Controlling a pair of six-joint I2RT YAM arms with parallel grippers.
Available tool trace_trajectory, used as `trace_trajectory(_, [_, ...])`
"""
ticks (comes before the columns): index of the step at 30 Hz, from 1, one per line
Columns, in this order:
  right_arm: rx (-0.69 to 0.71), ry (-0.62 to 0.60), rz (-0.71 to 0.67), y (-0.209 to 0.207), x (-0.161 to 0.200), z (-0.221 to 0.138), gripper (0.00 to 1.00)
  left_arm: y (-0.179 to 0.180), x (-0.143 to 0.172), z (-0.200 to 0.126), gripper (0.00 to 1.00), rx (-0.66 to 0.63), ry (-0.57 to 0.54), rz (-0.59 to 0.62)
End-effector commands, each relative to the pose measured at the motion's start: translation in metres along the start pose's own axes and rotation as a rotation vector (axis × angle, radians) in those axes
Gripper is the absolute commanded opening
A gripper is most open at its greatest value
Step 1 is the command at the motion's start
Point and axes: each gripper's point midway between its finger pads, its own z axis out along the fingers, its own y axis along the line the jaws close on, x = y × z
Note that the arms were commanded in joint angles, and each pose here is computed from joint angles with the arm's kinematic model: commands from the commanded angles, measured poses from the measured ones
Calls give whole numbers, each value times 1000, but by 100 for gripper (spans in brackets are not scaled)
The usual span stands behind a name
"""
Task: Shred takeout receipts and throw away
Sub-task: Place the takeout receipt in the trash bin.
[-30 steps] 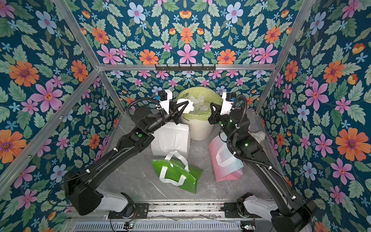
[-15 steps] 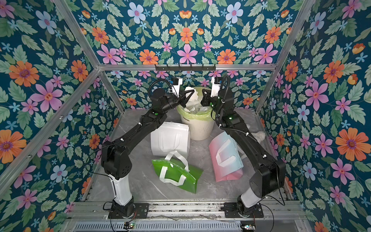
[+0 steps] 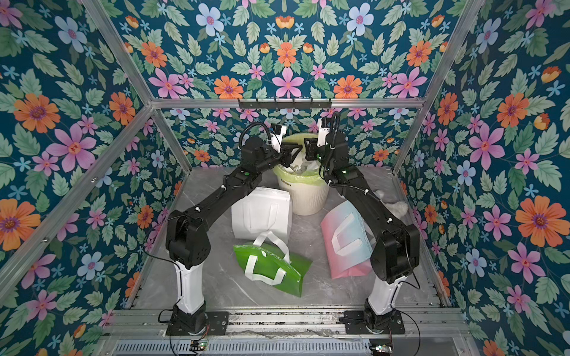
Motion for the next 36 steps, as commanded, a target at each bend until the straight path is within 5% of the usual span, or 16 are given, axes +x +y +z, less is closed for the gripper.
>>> trace_trajectory(1, [7, -11, 19, -1, -5, 0, 46, 2, -9, -2, 40, -12, -25, 8])
trace_trajectory(9, [8, -1, 43, -3, -5, 4, 55, 8, -22, -2, 46, -54, -60, 5])
trace_trajectory(14, [0, 27, 88, -6, 5, 9, 54, 9, -18, 7, 31, -26, -58, -40])
trace_trajectory(21, [-51, 70, 214, -6, 18, 15, 18, 19, -21, 12, 5, -67, -81, -43])
trace_trajectory(23, [-81, 80, 248, -3, 20, 17, 19, 23, -25, 12, 12, -87, -83, -42])
trace_trajectory(26, [-110, 98, 268, 2, 22, 18, 36, 28, -29, 11, 30, -117, -86, -40])
trace_trajectory(36, [-146, 77, 240, 14, 4, 3, 40, 16, -58, -9, 34, -129, -110, 11])
